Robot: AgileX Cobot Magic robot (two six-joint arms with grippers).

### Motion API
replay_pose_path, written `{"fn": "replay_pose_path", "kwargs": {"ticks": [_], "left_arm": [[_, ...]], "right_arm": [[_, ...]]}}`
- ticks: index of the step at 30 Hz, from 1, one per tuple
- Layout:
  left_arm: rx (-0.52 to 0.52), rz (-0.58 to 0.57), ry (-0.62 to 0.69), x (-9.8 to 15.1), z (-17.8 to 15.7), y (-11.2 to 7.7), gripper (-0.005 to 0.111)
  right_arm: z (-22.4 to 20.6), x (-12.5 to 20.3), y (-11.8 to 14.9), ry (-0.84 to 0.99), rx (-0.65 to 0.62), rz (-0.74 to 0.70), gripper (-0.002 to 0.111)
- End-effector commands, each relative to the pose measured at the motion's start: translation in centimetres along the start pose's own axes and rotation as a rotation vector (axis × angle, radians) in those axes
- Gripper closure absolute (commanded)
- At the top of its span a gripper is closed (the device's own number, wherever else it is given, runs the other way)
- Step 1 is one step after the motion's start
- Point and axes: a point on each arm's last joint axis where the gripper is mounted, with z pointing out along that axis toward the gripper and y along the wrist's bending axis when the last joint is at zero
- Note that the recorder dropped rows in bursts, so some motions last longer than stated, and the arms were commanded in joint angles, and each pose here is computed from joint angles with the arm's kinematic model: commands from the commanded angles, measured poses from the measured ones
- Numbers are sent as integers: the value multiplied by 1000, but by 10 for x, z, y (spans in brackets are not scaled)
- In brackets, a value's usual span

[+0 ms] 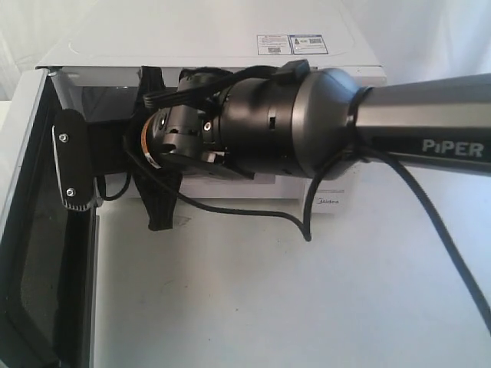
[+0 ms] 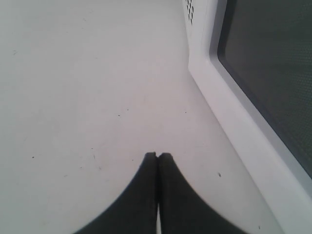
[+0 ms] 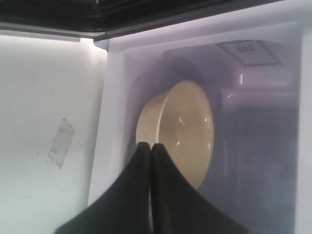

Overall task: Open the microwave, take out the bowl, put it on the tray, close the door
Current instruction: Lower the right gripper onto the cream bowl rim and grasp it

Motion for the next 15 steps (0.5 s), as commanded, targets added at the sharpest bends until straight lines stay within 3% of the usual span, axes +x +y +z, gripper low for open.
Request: {"fn": "replay_pose_path", "kwargs": {"ticks": [1, 9, 11, 15], "left_arm": [[8, -5, 1, 1, 0, -1, 107], [8, -5, 1, 1, 0, -1, 107], [8, -5, 1, 1, 0, -1, 107], [8, -5, 1, 1, 0, -1, 107]], "right_arm": [[14, 5, 12, 24, -41, 11, 108], [31, 2, 23, -18, -52, -8, 103], [31, 0, 22, -38, -44, -10, 95], [31, 0, 22, -42, -42, -10, 65]]}}
